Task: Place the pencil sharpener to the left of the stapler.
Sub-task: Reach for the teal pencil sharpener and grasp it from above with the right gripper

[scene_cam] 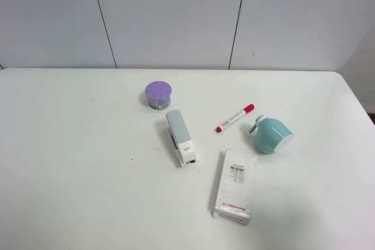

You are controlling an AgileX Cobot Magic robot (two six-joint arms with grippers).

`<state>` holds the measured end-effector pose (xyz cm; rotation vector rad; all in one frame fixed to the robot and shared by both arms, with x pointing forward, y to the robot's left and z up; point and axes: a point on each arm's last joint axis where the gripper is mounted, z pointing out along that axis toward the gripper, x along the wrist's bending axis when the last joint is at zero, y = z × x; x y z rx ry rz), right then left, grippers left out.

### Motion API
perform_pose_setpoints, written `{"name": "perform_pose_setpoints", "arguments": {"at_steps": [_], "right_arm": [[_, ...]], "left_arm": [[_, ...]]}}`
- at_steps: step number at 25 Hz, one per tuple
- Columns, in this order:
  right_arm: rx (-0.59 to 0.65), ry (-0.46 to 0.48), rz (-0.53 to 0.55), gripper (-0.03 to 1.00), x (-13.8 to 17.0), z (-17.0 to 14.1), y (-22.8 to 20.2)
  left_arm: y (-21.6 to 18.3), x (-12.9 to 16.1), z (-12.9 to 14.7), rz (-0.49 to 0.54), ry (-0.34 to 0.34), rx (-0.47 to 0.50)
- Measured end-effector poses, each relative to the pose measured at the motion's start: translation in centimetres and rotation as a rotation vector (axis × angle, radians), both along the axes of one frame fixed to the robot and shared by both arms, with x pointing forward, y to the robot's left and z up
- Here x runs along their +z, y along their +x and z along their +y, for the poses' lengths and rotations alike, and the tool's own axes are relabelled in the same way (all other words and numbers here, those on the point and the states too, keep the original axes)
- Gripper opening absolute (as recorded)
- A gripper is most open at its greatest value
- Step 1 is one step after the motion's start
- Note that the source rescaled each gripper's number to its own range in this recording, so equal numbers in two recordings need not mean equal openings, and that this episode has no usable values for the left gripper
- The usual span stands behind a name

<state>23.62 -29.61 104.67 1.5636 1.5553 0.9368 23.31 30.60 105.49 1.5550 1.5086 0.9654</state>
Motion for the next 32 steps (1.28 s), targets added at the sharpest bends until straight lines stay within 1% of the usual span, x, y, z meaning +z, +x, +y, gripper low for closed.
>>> {"name": "perform_pose_setpoints", "arguments": {"at_steps": [16,18,20,22,23,26,29,30,32], "right_arm": [[0.0,0.001,0.0,1.0,0.0,0.0,0.0],[0.002,0.001,0.016,1.0,0.0,0.0,0.2],[0.003,0.003,0.078,1.0,0.4,0.0,1.4],[0.004,0.004,0.173,1.0,1.1,-0.1,3.5],[0.007,0.0,0.204,1.0,1.8,-0.1,4.6],[0.043,-0.041,0.344,1.0,3.3,-0.3,9.2],[0.124,-0.077,0.444,1.0,4.5,0.1,14.0],[0.17,-0.094,0.467,1.0,5.1,0.6,15.8],[0.243,-0.129,0.533,1.0,4.8,1.5,19.5]], "left_arm": [[0.0,0.0,0.0,0.0,0.0,0.0],[0.0,0.0,0.0,0.0,0.0,0.0],[0.0,0.0,0.0,0.0,0.0,0.0],[0.0,0.0,0.0,0.0,0.0,0.0],[0.0,0.0,0.0,0.0,0.0,0.0],[0.0,0.0,0.0,0.0,0.0,0.0],[0.0,0.0,0.0,0.0,0.0,0.0],[0.0,0.0,0.0,0.0,0.0,0.0],[0.0,0.0,0.0,0.0,0.0,0.0]]}}
